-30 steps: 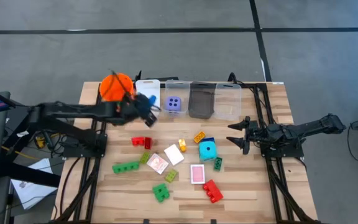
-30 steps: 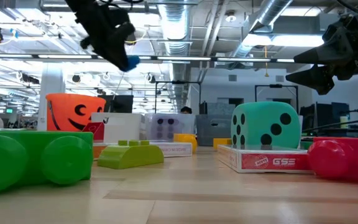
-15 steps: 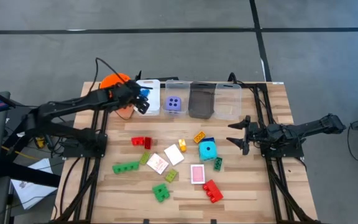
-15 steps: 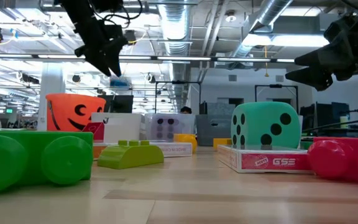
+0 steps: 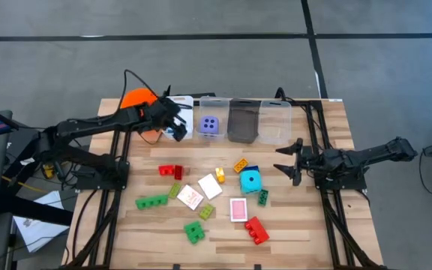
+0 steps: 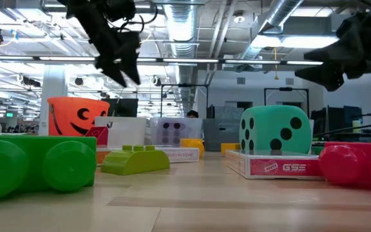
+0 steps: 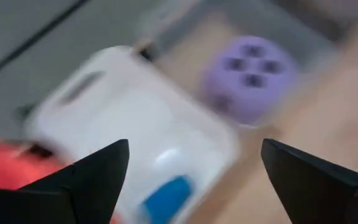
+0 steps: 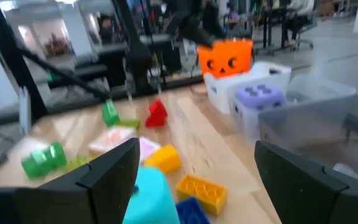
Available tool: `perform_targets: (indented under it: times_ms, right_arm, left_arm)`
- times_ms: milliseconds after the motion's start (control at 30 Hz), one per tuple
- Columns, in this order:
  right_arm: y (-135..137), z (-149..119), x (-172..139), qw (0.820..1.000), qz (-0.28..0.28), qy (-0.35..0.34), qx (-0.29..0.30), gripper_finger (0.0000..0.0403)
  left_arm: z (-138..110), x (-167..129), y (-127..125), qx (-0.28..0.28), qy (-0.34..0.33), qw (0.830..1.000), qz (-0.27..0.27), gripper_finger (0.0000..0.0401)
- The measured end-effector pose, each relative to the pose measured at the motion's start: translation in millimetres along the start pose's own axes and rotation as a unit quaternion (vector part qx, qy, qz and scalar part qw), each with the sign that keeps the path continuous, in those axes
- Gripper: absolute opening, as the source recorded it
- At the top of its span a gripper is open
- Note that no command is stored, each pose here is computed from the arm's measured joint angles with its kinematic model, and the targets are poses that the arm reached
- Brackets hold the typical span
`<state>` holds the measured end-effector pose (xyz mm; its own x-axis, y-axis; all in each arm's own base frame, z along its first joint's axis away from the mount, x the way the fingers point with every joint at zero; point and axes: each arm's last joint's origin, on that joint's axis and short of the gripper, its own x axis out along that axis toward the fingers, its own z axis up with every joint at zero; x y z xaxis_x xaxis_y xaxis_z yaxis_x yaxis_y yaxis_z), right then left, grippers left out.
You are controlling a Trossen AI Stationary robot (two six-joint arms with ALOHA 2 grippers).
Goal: Pick & Place Toys
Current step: Put the left red game piece into the white bin
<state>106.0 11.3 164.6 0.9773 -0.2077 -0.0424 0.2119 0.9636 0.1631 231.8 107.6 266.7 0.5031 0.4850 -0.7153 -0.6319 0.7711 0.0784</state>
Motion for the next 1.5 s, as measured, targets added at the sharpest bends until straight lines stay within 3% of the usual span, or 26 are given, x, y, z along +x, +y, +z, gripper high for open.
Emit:
perform_targets:
  times_ms: [67,167,233,300,367,500,600,800,1000,1133,1267,1500]
  right_arm:
    - [0.3,1.7,0.0,1.000,0.002,-0.008,0.014,0.0311]
    - [1.1,6.4,-0.2,0.999,0.006,-0.029,0.031,0.0311]
    - [1.3,7.7,-0.3,0.999,0.007,-0.036,0.034,0.0311]
    - [1.5,14.4,-0.9,0.997,0.003,-0.069,0.043,0.0311]
    - [1.5,18.1,-1.4,0.995,0.006,-0.086,0.052,0.0311]
    - [3.5,21.6,-2.4,0.993,0.023,-0.102,0.060,0.0311]
    - [4.2,28.2,-4.1,0.988,0.029,-0.135,0.063,0.0311]
    - [4.7,47.0,-11.5,0.971,0.038,-0.231,0.040,0.0311]
    - [3.4,47.1,-10.8,0.973,0.019,-0.232,-0.005,0.0311]
    - [0.9,45.7,-8.7,0.974,0.002,-0.224,-0.018,0.0311]
    - [-1.8,44.6,-6.2,0.976,-0.015,-0.218,-0.025,0.0311]
    - [-5.2,43.4,-2.6,0.977,-0.036,-0.210,-0.032,0.0311]
  left_arm:
    - [-3.1,3.7,-12.8,0.031,-0.022,0.995,-0.094,0.0357]
    - [-15.2,4.2,-34.1,0.077,-0.033,0.970,-0.230,0.0351]
    - [-27.1,3.3,-47.6,0.105,-0.017,0.954,-0.281,0.0346]
    - [-41.8,1.5,-60.4,0.129,0.015,0.946,-0.298,0.0341]
    - [-54.4,-1.4,-71.5,0.148,0.035,0.945,-0.291,0.0337]
    - [-79.7,-10.5,-85.0,0.198,0.092,0.952,-0.216,0.0334]
    - [-93.5,-17.6,-88.8,0.239,0.123,0.948,-0.171,0.0333]
    - [-101.5,-22.5,-91.4,0.221,0.147,0.953,-0.149,0.0333]
    - [-105.9,-21.8,-80.1,0.241,0.168,0.953,-0.071,0.0333]
    - [-114.4,-12.9,-73.6,0.231,0.183,0.953,-0.069,0.0333]
    - [-133.0,-0.2,-67.6,0.218,0.210,0.948,-0.101,0.0333]
    - [-138.6,7.8,-63.5,0.202,0.204,0.952,-0.106,0.0333]
